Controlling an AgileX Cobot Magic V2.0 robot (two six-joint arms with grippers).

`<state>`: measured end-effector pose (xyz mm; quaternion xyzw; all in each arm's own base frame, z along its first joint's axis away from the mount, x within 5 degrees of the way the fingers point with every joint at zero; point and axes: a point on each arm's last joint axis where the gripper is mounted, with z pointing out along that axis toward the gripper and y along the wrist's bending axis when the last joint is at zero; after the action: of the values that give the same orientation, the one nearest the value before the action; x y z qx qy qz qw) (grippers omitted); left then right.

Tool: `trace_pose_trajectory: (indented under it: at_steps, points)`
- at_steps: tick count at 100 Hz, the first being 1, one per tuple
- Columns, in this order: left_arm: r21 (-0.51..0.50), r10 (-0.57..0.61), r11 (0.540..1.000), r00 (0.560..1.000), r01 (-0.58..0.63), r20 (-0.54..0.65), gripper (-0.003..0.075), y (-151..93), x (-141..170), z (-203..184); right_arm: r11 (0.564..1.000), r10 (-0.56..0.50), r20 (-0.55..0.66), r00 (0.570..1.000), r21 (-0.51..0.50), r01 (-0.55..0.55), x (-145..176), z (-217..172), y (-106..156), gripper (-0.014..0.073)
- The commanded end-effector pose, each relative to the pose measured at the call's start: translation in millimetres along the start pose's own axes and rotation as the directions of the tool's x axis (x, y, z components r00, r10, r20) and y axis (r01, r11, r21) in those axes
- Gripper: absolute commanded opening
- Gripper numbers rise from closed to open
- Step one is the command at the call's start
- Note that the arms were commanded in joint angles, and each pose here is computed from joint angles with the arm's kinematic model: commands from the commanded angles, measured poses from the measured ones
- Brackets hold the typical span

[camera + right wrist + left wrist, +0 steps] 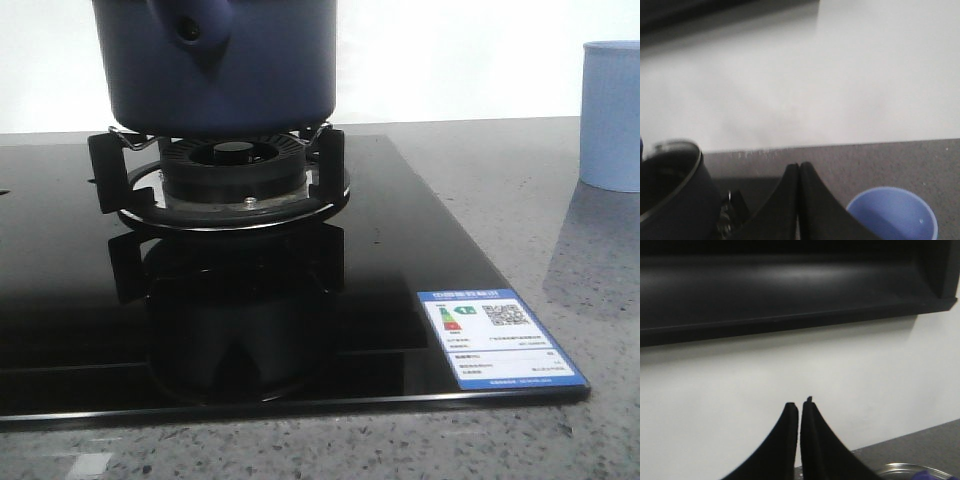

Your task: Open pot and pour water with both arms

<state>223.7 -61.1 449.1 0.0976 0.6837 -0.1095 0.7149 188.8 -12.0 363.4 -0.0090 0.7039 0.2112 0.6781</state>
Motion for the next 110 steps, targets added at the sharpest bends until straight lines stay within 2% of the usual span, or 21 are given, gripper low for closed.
trace_pose_trajectory:
  at_steps: [1, 8, 15, 24, 31, 42, 59, 74, 88, 110]
  points:
    - [-0.077, 0.015, 0.997, 0.990, -0.004, 0.143, -0.0020, 12.4, -31.3, -24.2, 0.994, 0.108, 0.168, 0.980, -0.005, -0.109, -23.4, -8.1, 7.5, -0.0059]
    - [-0.117, 0.033, 0.993, 0.984, -0.012, 0.176, -0.0020, 18.6, -38.4, -38.4, 0.998, 0.047, 0.193, 0.980, 0.020, -0.052, -27.3, -15.5, 12.5, -0.0057]
    - [-0.159, 0.069, 0.987, 0.977, -0.037, 0.201, -0.0020, 23.0, -41.5, -52.8, 0.995, -0.098, 0.182, 0.979, 0.049, 0.090, -28.7, -26.0, 22.0, -0.0057]
    - [-0.205, 0.097, 0.978, 0.963, -0.045, 0.253, -0.0020, 24.7, -37.8, -73.7, 0.961, -0.271, 0.149, 0.951, 0.106, 0.257, -28.1, -42.9, 33.9, -0.0057]
    - [-0.225, 0.104, 0.973, 0.954, -0.040, 0.280, -0.0020, 24.0, -26.4, -87.9, 0.939, -0.330, 0.150, 0.932, 0.157, 0.307, -23.6, -56.2, 39.3, -0.0057]
    - [-0.254, 0.109, 0.967, 0.951, -0.034, 0.289, -0.0020, 23.4, 4.8, -107.5, 0.928, -0.335, 0.157, 0.929, 0.226, 0.297, -4.1, -73.1, 40.1, -0.0058]
    - [-0.268, 0.102, 0.963, 0.965, -0.035, 0.241, -0.0020, 20.6, 65.1, -134.8, 0.936, -0.294, 0.091, 0.951, 0.227, 0.268, 48.2, -83.2, 32.9, -0.0058]
    - [-0.263, 0.027, 0.964, 0.976, 0.032, 0.217, -0.0020, 18.3, 113.5, -156.5, 0.937, -0.257, 0.031, 0.966, 0.251, 0.241, 87.6, -89.3, 23.4, -0.0058]
    - [-0.257, -0.040, 0.961, 0.970, 0.103, 0.242, -0.0020, 16.7, 139.5, -172.3, 0.933, -0.261, 0.005, 0.965, 0.258, 0.251, 107.6, -94.5, 21.0, -0.0058]
    - [-0.254, -0.047, 0.960, 0.961, 0.119, 0.272, -0.0020, 15.5, 148.7, -181.2, 0.933, -0.267, 0.003, 0.964, 0.253, 0.258, 109.4, -95.2, 21.5, -0.0058]
